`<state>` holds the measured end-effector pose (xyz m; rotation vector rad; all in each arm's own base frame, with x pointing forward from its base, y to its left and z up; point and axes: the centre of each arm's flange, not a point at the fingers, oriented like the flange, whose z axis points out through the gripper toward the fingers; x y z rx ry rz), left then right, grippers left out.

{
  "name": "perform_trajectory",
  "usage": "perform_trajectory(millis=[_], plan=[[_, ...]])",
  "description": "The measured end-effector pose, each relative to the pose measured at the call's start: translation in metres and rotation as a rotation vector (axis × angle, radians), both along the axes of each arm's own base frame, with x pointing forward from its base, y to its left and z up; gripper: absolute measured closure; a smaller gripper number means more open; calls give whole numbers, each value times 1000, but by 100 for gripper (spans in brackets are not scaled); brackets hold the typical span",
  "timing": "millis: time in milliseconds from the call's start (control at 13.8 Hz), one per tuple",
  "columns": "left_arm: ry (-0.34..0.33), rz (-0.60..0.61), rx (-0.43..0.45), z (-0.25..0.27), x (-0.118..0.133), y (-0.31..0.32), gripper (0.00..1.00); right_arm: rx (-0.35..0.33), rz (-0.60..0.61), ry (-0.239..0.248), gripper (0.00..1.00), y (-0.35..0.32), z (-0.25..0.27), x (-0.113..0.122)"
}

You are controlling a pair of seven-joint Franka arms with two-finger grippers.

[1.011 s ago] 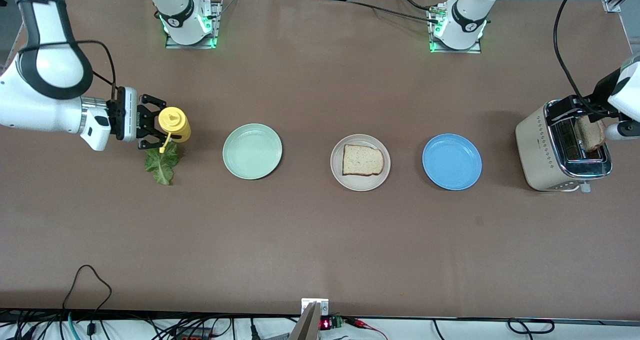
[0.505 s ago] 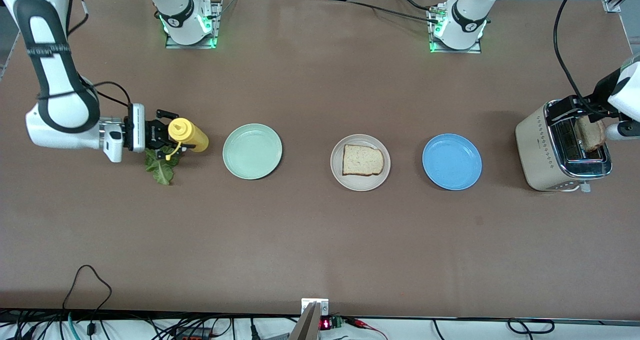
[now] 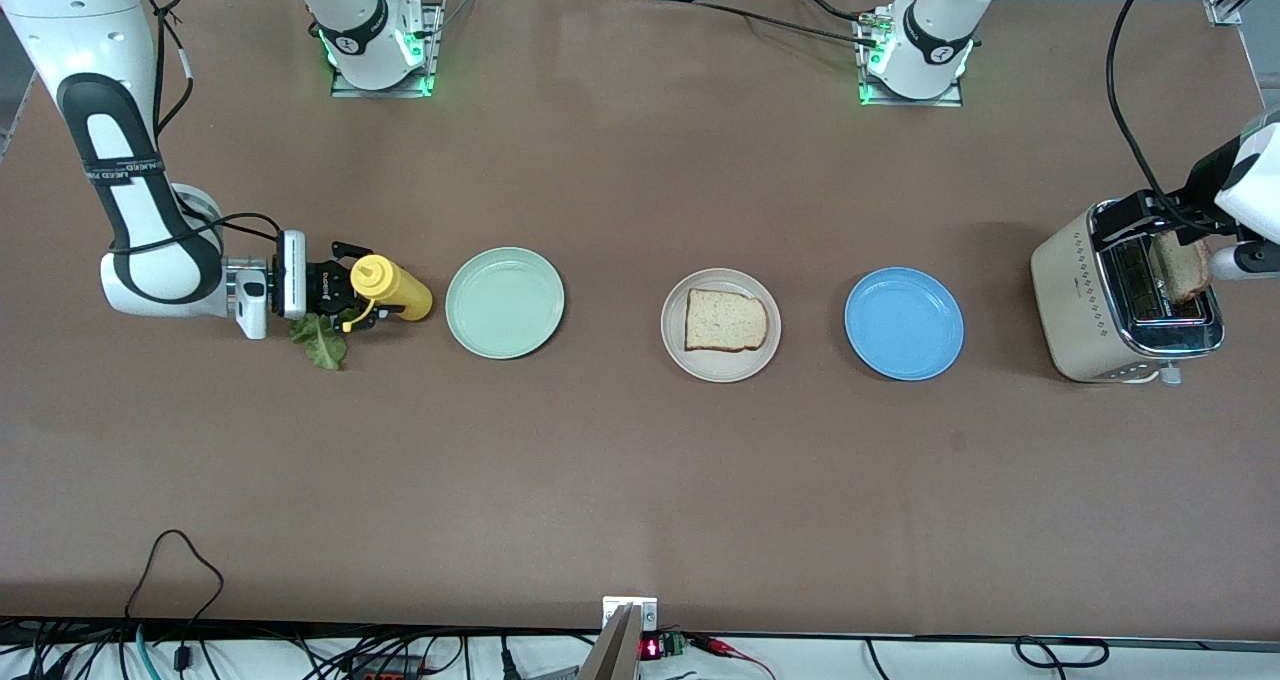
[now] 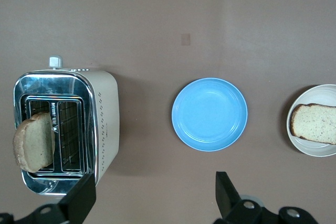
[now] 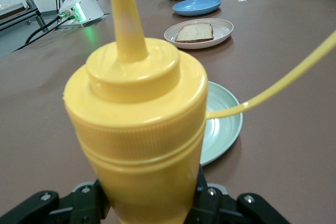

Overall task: Make sandwich in beige plate with both arms
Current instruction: 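Set the yellow bottle down and open the right gripper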

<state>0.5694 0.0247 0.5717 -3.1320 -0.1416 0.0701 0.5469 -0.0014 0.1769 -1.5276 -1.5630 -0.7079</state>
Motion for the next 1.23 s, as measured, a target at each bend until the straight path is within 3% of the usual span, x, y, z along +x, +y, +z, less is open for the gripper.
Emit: perform_trajectory(millis=[505,867,1011,1155,1228], plan=[[-2,0,0,1,0,0,0,9,6,-9,40,-5,-17,3],[-4,-5,0,1,0,-3,0,5,-7,-11,46,-6,-21,4],[-6,-5,1,2,-1,-3,0,5,-8,-11,41,-7,-22,4],[-7,-4,1,3,-1,-2,0,7,-9,-11,30,-6,-21,4],[-7,-2,1,3,-1,-1,0,8,-11,-12,30,-6,-21,5]])
